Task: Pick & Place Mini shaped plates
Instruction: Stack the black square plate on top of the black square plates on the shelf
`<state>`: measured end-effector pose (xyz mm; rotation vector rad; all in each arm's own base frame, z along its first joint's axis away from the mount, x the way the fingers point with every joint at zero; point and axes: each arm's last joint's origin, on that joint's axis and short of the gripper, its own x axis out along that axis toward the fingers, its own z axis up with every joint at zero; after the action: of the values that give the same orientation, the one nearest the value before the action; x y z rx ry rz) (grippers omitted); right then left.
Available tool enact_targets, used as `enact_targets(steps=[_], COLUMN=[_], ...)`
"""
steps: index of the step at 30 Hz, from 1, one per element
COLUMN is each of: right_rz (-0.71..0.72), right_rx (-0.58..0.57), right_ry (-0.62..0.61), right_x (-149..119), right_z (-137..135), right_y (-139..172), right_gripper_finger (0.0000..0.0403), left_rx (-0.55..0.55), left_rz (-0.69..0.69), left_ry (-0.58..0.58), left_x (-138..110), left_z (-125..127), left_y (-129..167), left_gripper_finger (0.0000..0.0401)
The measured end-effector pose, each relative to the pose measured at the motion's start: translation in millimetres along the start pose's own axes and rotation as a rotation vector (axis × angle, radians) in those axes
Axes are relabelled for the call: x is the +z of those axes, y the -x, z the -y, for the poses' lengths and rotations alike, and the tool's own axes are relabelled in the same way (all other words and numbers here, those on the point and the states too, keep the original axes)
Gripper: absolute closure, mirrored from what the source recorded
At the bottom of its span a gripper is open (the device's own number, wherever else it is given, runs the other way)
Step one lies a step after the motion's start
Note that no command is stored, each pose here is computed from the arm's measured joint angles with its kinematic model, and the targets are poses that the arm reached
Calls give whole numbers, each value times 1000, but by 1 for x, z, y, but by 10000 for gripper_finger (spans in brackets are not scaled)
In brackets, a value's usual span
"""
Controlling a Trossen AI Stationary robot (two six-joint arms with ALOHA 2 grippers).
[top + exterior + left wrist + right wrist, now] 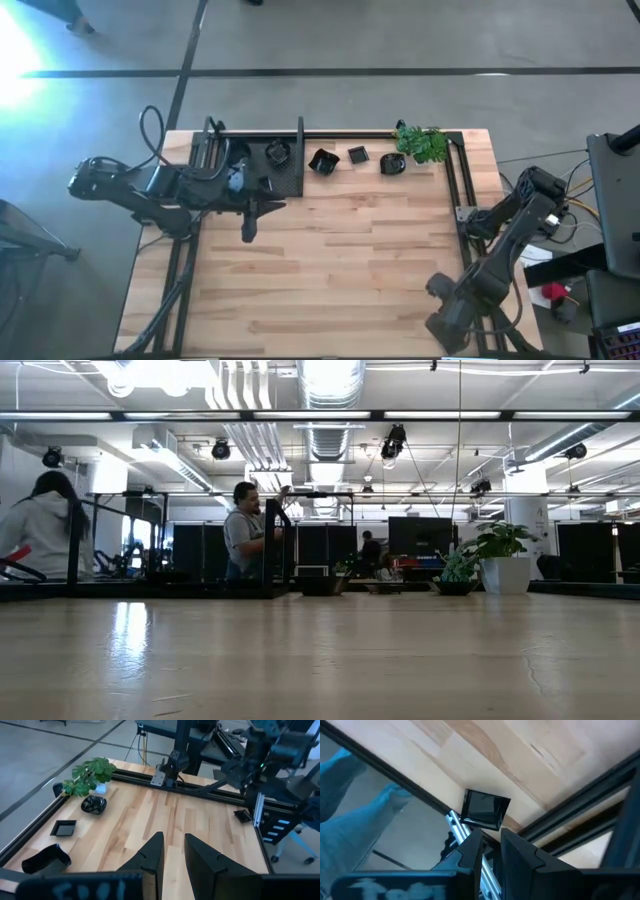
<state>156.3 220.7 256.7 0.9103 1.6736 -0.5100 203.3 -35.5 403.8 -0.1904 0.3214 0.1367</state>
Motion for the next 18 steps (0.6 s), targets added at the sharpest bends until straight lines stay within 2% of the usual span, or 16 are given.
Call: enact_targets(steps=[7, 13, 18], right_rz=[-22, -73, -133], right_rx=[12, 99, 28], right_ry=[-87, -48, -83], right_x=[1, 5, 8], right_z=[11, 16, 26], right_y=[-40, -68, -78], right_gripper_finger=[335, 335, 335], left_rx=[-1, -1, -1], left_rz=[3, 3, 3], left_ry=[-17, -23, -24], left_x=[0, 0, 0], left_z=[0, 0, 0], left_y=[0, 0, 0], left_gripper_finger=[332, 332, 332])
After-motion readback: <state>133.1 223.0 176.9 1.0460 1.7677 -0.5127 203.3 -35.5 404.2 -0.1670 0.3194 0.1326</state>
